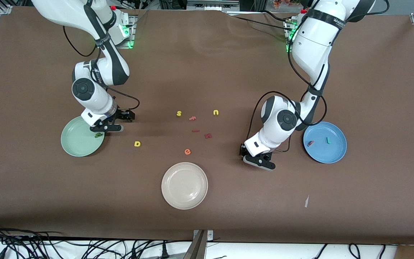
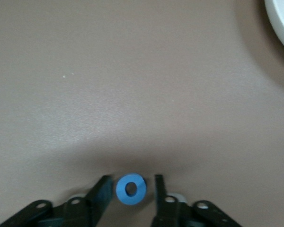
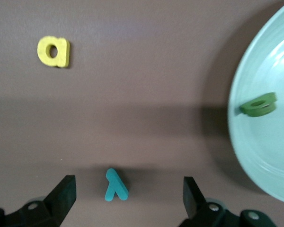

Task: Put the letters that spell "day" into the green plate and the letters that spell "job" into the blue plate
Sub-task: 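Drop the green d on the plate while the left gripper grasps the ring, then move the ring to the blue plate while the right gripper grasps the y, then release the ring on the blue plate while the right gripper drops the y, then raise the left gripper to rest while the right gripper reaches the yellow a, then grasp the yellow a with the right gripper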

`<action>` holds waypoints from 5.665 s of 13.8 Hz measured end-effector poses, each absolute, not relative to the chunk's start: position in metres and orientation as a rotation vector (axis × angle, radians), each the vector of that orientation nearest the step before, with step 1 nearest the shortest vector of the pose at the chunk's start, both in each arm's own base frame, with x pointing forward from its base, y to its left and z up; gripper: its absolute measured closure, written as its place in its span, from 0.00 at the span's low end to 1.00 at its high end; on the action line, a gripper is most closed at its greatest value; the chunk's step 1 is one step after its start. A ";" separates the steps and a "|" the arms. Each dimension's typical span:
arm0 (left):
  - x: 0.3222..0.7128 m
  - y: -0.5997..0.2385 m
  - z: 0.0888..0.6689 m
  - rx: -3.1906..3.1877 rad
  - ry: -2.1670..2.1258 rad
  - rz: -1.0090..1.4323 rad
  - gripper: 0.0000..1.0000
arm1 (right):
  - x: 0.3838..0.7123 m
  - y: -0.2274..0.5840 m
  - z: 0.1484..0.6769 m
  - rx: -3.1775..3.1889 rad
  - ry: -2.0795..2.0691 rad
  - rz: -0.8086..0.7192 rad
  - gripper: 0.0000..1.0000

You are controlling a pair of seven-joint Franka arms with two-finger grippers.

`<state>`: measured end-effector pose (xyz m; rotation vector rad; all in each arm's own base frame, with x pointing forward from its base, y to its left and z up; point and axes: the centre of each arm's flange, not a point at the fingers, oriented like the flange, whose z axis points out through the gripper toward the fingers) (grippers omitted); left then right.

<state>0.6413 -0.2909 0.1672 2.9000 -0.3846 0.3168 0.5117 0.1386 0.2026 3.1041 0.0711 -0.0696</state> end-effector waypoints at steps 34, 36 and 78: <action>0.587 0.028 0.262 3.008 -0.556 -0.170 0.01 | 0.596 0.036 0.254 3.096 0.124 -0.358 0.87; 0.582 0.033 0.261 3.007 -0.543 -0.181 0.00 | 0.610 0.016 0.242 3.098 0.129 -0.361 0.87; 0.529 -0.021 0.620 3.085 -0.219 -0.189 0.00 | 0.636 0.190 0.179 3.151 -0.372 -0.143 0.73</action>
